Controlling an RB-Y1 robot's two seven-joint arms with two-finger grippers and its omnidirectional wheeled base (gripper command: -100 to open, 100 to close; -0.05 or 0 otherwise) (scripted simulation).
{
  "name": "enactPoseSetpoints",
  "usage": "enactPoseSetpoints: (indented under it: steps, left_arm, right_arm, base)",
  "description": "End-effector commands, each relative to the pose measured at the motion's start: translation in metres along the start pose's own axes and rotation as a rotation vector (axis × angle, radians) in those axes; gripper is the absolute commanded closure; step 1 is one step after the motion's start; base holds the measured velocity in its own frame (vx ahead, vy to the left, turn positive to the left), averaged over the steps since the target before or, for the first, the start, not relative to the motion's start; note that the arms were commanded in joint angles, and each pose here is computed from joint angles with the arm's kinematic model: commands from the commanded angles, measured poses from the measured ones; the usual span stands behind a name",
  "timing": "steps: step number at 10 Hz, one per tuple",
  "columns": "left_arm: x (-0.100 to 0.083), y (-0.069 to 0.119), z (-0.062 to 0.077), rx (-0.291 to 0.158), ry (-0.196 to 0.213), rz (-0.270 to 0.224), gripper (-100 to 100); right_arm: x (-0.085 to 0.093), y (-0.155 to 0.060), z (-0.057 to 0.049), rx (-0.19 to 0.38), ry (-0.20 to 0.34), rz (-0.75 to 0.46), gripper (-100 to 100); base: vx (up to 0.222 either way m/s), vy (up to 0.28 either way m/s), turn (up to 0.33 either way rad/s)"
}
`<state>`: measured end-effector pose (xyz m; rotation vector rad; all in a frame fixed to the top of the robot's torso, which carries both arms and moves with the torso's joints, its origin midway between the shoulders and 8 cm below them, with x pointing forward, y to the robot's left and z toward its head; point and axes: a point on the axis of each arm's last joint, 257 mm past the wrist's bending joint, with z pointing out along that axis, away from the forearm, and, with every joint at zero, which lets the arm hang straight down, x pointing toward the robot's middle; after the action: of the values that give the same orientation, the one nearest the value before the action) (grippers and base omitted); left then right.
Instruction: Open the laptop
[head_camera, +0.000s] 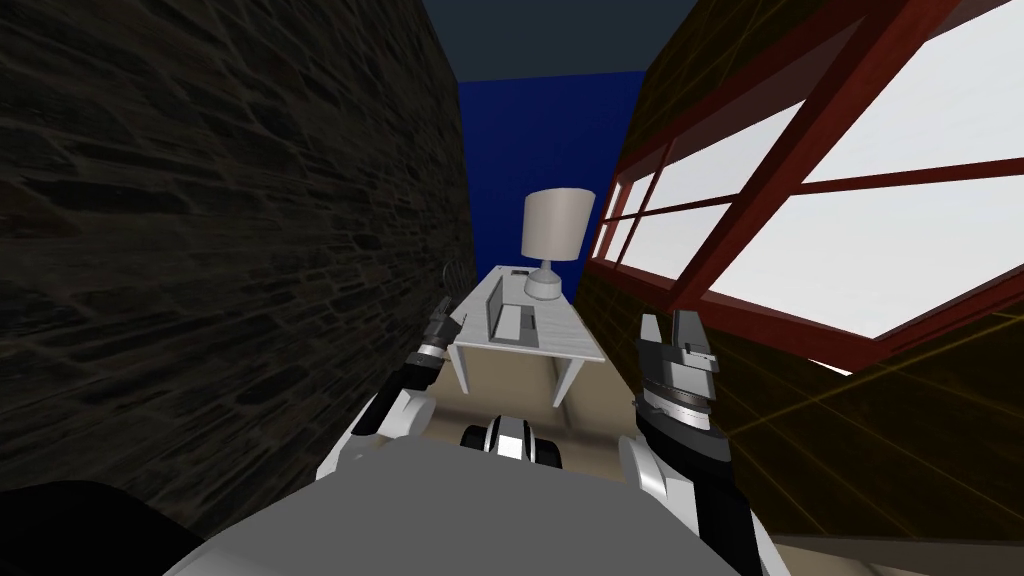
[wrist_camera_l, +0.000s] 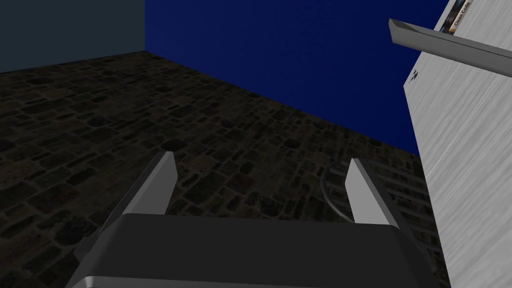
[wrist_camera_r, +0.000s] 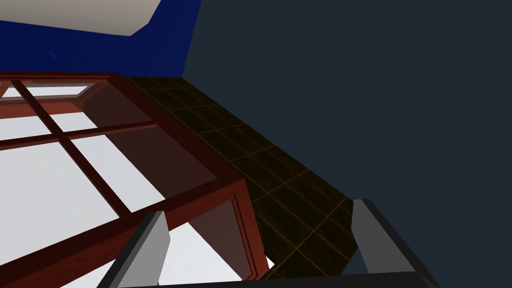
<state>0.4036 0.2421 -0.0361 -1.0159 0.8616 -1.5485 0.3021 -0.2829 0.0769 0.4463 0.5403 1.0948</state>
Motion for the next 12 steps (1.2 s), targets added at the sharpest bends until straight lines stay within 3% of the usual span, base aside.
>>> enactPoseSetpoints:
  steps: [1,12]
  left_arm:
    - [0.002,0.014,0.0,-0.055,-0.001,-0.039,-100]
    - [0.022,0.082,-0.007,-0.321,-0.02,-0.257,-100]
  right_arm:
    - [0.0,0.0,0.0,0.0,0.0,0.0,0]
    - [0.0,0.0,0.0,0.0,0.0,0.0,0]
  base:
    - [0.047,-0.014,0.002]
    - [0.056,-0.016,0.001]
